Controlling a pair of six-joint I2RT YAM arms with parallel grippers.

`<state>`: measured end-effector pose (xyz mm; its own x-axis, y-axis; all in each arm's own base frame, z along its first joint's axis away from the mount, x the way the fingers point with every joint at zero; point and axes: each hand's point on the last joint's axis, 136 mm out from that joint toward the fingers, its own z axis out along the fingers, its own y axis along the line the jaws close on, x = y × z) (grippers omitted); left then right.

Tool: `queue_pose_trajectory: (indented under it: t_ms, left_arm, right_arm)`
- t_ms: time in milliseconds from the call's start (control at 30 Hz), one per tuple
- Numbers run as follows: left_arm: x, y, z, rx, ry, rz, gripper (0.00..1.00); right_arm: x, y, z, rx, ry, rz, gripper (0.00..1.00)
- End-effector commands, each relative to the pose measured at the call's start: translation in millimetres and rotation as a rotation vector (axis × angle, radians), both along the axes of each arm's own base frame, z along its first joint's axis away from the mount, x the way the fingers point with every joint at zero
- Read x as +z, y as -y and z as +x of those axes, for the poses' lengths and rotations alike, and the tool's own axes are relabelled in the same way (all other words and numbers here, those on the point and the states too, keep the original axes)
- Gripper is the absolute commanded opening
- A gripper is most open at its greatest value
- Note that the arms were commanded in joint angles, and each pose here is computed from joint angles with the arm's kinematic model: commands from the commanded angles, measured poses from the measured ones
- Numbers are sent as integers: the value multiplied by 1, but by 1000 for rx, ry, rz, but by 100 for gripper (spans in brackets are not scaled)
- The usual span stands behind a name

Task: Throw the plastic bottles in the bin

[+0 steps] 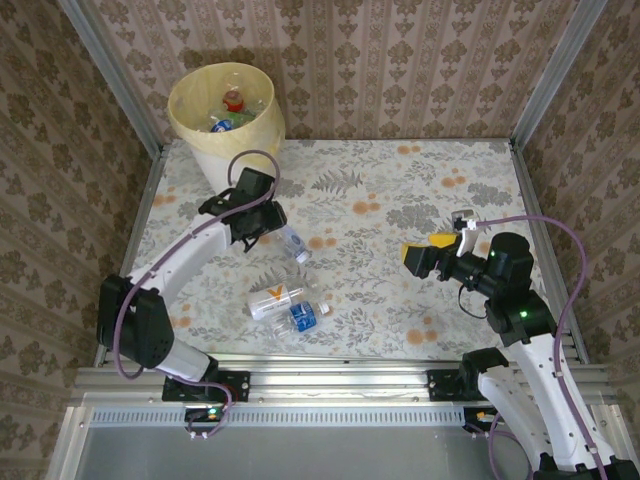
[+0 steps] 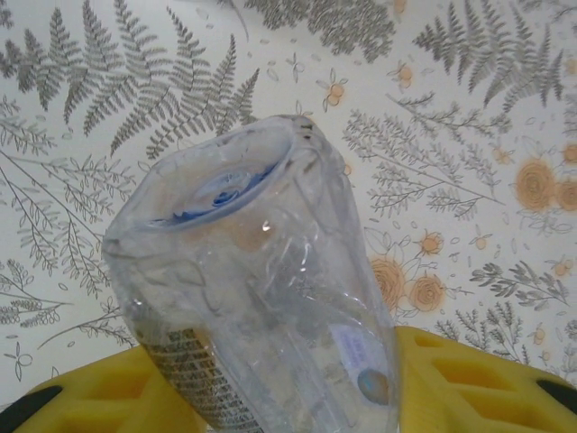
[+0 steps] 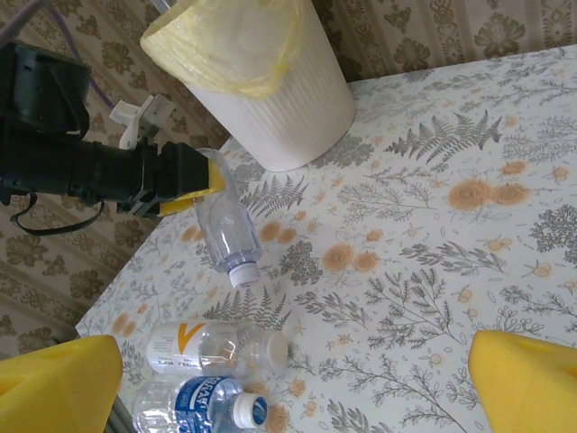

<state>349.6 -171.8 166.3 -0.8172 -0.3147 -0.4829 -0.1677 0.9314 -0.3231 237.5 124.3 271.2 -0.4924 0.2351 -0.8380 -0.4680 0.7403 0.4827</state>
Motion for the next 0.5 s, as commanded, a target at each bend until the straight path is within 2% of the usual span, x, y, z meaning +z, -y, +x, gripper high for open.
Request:
queue_pose_trajectory:
  t_ms: [0, 100, 200, 333, 467]
  left_arm:
    - [33, 4, 9, -48, 109, 1, 50]
    - [39, 10, 10, -107, 120, 4, 51]
    - [36, 14, 8, -162, 79, 31, 51]
    - [17, 22, 3, -215, -6, 47, 52]
    - [-10, 25, 0, -208, -102, 59, 54]
  right_arm:
    - [-4, 2, -2, -12, -3, -11, 100]
    - [-4, 2, -3, -11, -5, -10, 100]
    - [-3, 2, -3, -12, -3, -9, 100]
    - [-4, 2, -2, -13, -2, -11, 100]
    - [-3, 2, -2, -14, -1, -10, 100]
